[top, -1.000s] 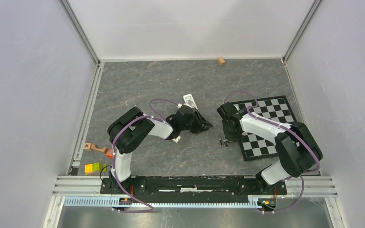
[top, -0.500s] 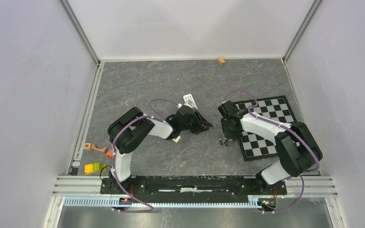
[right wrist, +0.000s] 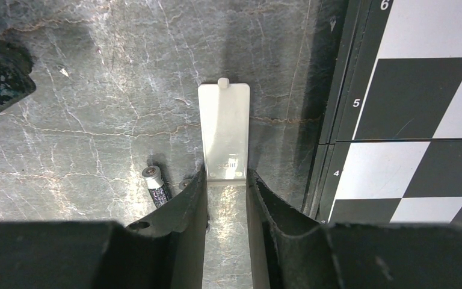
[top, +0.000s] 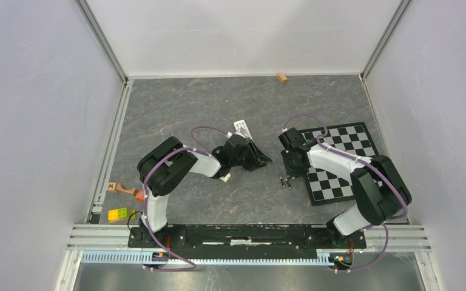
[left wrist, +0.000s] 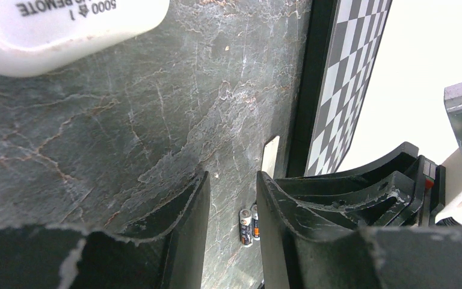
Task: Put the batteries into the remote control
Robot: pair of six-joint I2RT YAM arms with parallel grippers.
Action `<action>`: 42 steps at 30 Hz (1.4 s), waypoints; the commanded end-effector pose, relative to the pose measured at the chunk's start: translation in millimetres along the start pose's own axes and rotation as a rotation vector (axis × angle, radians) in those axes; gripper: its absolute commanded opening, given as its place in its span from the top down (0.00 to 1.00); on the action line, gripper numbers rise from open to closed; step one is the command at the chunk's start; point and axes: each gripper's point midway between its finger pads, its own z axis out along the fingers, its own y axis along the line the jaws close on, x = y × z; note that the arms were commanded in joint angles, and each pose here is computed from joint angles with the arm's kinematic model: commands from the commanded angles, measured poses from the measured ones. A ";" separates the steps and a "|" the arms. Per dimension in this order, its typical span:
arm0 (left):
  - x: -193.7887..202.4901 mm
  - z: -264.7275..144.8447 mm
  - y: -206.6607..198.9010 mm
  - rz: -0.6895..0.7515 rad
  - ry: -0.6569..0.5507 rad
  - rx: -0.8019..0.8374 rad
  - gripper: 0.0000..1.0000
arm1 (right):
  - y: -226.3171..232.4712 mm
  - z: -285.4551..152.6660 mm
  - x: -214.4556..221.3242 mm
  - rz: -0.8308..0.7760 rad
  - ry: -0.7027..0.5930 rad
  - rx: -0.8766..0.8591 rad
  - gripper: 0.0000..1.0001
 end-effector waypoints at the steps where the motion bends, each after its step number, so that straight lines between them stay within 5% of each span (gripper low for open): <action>1: 9.4 6.1 19.2 0.035 0.027 -0.053 0.58 | -9.1 10.4 5.9 -0.009 0.010 0.045 0.70; 14: 15.7 9.1 3.3 0.055 0.060 0.009 0.52 | 17.7 -17.8 -42.0 0.020 -0.111 -0.073 0.68; 31: 27.1 22.1 0.9 0.020 0.112 0.045 0.45 | 60.4 -19.5 -44.3 0.035 -0.098 -0.302 0.67; 38: 28.2 22.6 1.5 0.012 0.117 0.050 0.64 | 68.0 -18.0 -44.7 0.029 -0.092 -0.343 0.67; 42: 29.0 22.0 1.9 0.007 0.119 0.051 0.98 | 69.7 -16.3 -45.5 0.024 -0.096 -0.351 0.64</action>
